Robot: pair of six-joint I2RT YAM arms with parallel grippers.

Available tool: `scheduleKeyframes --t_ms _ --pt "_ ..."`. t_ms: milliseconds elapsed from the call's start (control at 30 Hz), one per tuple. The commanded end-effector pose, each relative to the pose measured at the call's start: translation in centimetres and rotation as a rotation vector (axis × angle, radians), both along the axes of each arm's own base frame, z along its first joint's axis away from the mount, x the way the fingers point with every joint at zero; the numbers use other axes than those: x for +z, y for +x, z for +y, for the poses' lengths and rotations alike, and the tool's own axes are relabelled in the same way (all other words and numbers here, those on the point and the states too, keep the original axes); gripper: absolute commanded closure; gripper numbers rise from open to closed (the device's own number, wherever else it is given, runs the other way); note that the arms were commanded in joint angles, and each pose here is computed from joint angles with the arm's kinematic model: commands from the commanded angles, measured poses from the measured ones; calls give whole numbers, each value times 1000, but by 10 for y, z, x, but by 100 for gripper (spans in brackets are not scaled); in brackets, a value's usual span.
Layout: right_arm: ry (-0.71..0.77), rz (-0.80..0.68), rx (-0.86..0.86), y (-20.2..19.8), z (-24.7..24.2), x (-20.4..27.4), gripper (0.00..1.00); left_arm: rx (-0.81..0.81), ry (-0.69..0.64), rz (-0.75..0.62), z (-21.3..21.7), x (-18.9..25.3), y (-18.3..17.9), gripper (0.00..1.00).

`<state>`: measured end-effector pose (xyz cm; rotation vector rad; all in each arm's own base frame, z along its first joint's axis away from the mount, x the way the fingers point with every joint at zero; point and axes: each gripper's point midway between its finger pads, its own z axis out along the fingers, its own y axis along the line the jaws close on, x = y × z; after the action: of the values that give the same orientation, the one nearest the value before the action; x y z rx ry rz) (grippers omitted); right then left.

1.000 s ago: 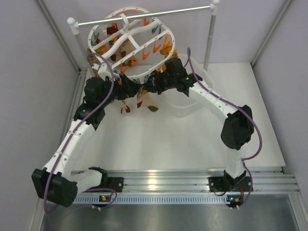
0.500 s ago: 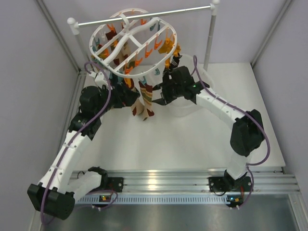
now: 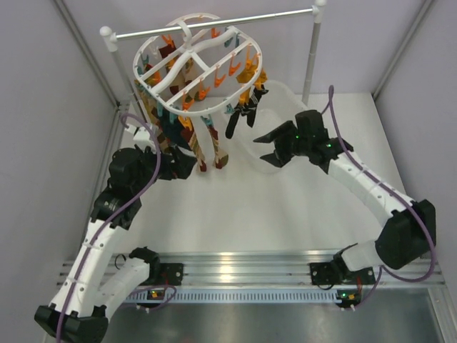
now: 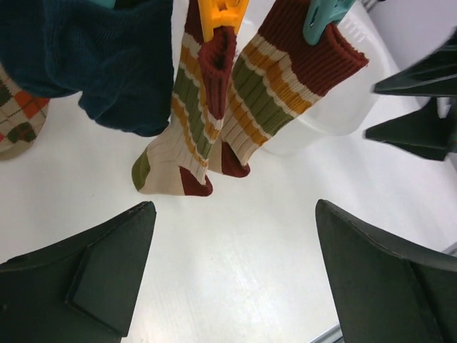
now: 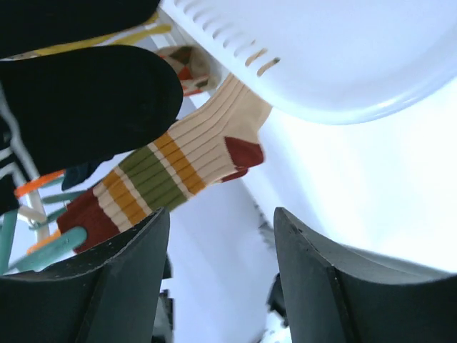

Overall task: Clip the socks to the hanger
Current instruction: Reset both arms

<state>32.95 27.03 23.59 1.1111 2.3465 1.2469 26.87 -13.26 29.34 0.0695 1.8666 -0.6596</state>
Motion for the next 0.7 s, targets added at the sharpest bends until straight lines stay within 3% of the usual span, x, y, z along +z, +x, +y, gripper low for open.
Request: scheduleKeyframes --t_ms 0,67,267,467,667 --pt "-121 -229 -6 -3 -41 25 40 51 126 -4 20 -8 -2 2" --pt "-173 -360 -9 -5 -57 45 38 53 207 25 28 -13 -6 2" --pt "-520 -751 80 -23 -110 71 31 152 374 105 60 -17 -8 2" --pt "-793 -921 190 -55 -151 66 2 193 485 171 78 -30 -10 2" --pt "-976 -1004 304 -92 -177 55 0 206 483 127 83 -33 -16 2"
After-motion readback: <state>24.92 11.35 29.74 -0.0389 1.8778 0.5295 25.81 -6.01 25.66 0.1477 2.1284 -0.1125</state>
